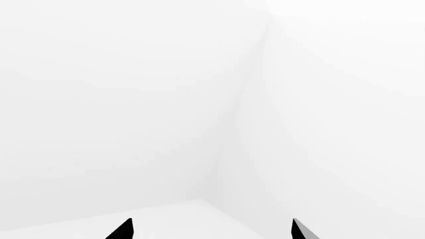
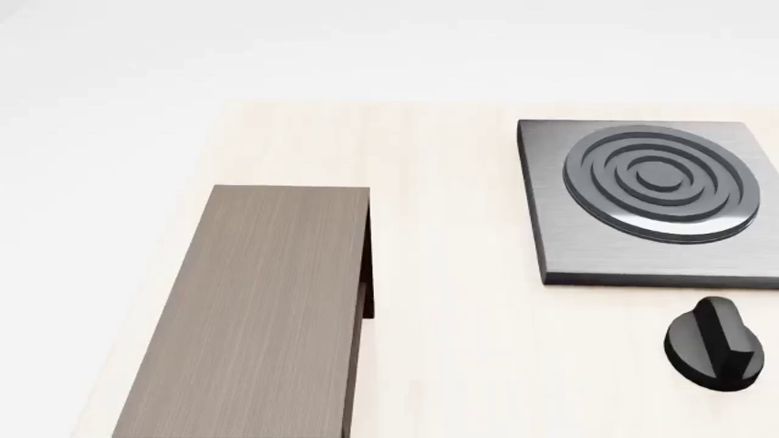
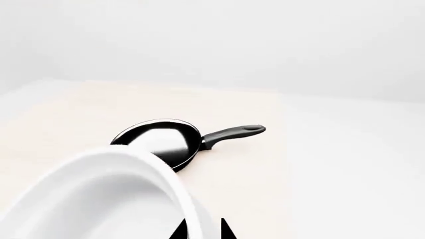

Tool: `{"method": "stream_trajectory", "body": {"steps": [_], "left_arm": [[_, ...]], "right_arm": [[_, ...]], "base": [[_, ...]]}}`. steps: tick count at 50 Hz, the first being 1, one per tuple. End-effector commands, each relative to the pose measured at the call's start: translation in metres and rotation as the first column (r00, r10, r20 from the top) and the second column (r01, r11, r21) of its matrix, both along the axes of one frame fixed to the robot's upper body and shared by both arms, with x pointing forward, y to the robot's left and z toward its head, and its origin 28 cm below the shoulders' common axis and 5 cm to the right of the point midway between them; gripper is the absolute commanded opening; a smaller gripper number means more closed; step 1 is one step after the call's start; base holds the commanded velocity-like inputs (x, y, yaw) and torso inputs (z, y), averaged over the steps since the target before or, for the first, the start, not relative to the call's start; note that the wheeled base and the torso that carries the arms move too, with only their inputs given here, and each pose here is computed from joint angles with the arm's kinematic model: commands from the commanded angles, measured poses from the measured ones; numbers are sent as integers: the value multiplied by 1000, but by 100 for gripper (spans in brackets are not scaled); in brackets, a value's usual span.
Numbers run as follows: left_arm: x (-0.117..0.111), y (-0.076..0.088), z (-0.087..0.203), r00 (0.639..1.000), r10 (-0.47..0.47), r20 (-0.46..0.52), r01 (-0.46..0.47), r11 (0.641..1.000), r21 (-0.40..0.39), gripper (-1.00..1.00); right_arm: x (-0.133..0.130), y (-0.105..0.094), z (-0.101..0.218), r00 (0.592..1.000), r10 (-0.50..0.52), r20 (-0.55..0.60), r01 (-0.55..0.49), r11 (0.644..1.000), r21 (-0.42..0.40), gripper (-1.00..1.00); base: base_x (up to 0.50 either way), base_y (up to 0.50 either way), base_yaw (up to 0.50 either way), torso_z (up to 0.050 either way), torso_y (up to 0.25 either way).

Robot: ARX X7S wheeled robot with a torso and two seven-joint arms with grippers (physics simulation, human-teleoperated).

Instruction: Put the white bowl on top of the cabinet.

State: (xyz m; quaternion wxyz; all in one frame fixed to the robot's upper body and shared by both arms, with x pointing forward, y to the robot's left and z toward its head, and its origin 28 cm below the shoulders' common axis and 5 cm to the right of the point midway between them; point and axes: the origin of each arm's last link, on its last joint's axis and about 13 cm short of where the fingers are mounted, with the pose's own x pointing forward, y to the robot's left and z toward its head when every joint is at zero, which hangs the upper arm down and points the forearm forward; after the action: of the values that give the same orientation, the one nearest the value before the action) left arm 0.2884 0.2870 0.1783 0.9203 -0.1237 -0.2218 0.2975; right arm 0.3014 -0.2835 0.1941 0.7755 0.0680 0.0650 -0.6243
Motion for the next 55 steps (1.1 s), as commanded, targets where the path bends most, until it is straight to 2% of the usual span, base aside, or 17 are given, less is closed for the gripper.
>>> {"method": "stream_trajectory", "body": {"steps": [1, 17, 19, 25, 33, 34, 38, 46, 47, 49, 51, 55], "left_arm": [[0, 0, 1, 1000, 0, 1, 0, 1000, 0, 100], [0, 0, 1, 1000, 0, -1, 0, 1000, 1, 100], [0, 0, 1, 1000, 0, -1, 0, 1000, 1, 100], [1, 1, 1, 1000, 2, -1, -2, 1000, 0, 100], [1, 1, 4, 1000, 2, 1, -2, 1000, -2, 100], [1, 2, 4, 1000, 3, 1, -3, 1000, -3, 100], [1, 1, 4, 1000, 0, 0, 0, 1000, -5, 100], [1, 1, 3, 1000, -1, -2, 1, 1000, -3, 100], [1, 1, 4, 1000, -2, -1, 2, 1000, -5, 100], [1, 1, 4, 1000, -2, -1, 2, 1000, -4, 100], [1, 1, 4, 1000, -2, -1, 2, 1000, -4, 100], [0, 1, 4, 1000, -1, -1, 1, 1000, -4, 100]], "right_arm": [[11, 4, 61, 995, 37, 92, -29, 996, -85, -100], [49, 6, 125, 976, 181, 123, -182, 983, -10, -100], [54, 8, 131, 971, 212, 108, -215, 977, 11, -100], [71, 21, 150, 953, 292, 84, -291, 956, -21, -100], [87, 31, 162, 919, 384, 93, -388, 921, 27, -100], [89, 33, 163, 900, 424, 100, -430, 901, 55, -100], [91, 38, 166, 868, 483, 118, -493, 865, 88, -100], [92, 54, 174, 815, 569, 108, -579, 808, 107, -100], [92, 57, 175, 795, 597, 112, -607, 785, 123, -100], [92, 60, 176, 787, 607, 110, -616, 779, 116, -100], [93, 66, 176, 766, 635, 97, -642, 758, 112, -100], [95, 76, 175, 706, 702, 92, -708, 694, 133, -100]], "base": [[0, 0, 0, 0, 0], [0, 0, 0, 0, 1], [0, 0, 0, 0, 0], [0, 0, 0, 0, 2], [0, 0, 0, 0, 1], [0, 0, 0, 0, 0], [0, 0, 0, 0, 0], [0, 0, 0, 0, 1], [0, 0, 0, 0, 0], [0, 0, 0, 0, 0], [0, 0, 0, 0, 0], [0, 0, 0, 0, 0]]}}
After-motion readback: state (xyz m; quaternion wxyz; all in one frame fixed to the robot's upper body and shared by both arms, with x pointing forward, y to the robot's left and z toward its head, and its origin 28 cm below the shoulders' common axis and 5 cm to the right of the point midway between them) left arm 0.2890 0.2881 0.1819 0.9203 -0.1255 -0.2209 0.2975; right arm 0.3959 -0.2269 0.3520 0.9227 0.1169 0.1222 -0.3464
